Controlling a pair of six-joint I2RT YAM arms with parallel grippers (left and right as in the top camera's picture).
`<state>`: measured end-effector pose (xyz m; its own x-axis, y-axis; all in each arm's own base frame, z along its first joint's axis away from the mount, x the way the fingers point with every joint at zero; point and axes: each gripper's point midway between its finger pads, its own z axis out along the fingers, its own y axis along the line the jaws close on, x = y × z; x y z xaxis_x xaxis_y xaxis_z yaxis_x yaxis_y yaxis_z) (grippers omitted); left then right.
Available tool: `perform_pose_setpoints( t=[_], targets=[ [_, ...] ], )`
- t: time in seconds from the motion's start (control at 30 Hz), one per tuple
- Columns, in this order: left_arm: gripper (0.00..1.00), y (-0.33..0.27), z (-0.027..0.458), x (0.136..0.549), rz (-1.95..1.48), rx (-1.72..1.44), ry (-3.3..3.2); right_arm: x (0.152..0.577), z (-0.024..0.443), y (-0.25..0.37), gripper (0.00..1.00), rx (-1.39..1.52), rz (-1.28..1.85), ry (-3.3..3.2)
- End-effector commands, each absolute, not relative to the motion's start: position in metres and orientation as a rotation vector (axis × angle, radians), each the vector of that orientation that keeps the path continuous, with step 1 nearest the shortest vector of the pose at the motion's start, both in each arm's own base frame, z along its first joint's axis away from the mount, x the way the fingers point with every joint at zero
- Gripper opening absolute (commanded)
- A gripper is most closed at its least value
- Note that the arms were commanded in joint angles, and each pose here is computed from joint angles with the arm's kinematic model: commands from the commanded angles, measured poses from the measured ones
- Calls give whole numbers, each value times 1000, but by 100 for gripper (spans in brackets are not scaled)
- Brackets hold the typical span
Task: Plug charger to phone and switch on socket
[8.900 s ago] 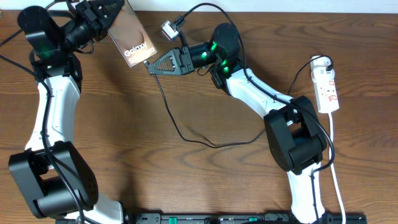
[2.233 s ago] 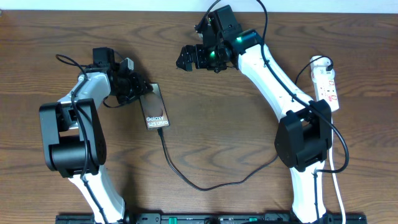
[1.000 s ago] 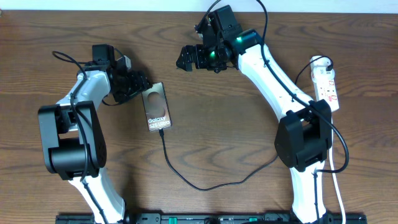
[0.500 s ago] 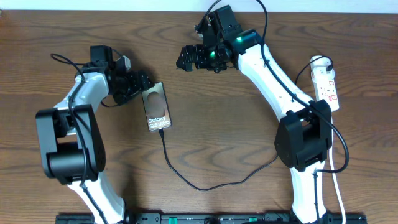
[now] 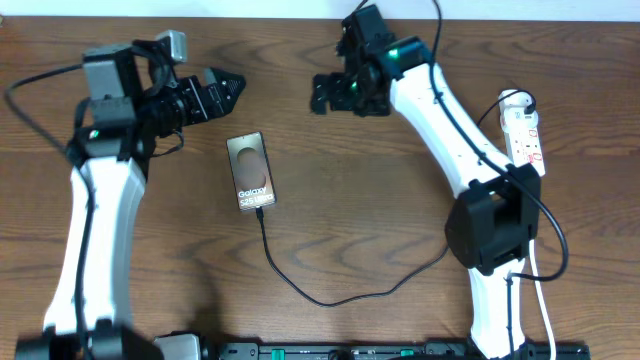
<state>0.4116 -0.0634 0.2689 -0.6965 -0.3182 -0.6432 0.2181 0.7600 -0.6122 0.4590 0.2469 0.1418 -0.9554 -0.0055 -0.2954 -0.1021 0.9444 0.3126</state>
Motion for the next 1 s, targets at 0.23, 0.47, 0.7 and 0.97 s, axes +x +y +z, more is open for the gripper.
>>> perform_pose_setpoints(
  t=[0.23,0.47,0.7,0.97],
  targets=[
    [89,-69,318,380,-851,23,2068,485,278,81,99,453,224,2481],
    [89,-69,313,377,-857,13,2094,452,285,-65,99,840,81,2440],
    [90,-69,312,377,-848,28,2092,398,261,-170,99,1146,-34,2462],
    [90,-68,312,378,-839,27,2093,421,225,-174,99,525,276,2573]
  ],
)
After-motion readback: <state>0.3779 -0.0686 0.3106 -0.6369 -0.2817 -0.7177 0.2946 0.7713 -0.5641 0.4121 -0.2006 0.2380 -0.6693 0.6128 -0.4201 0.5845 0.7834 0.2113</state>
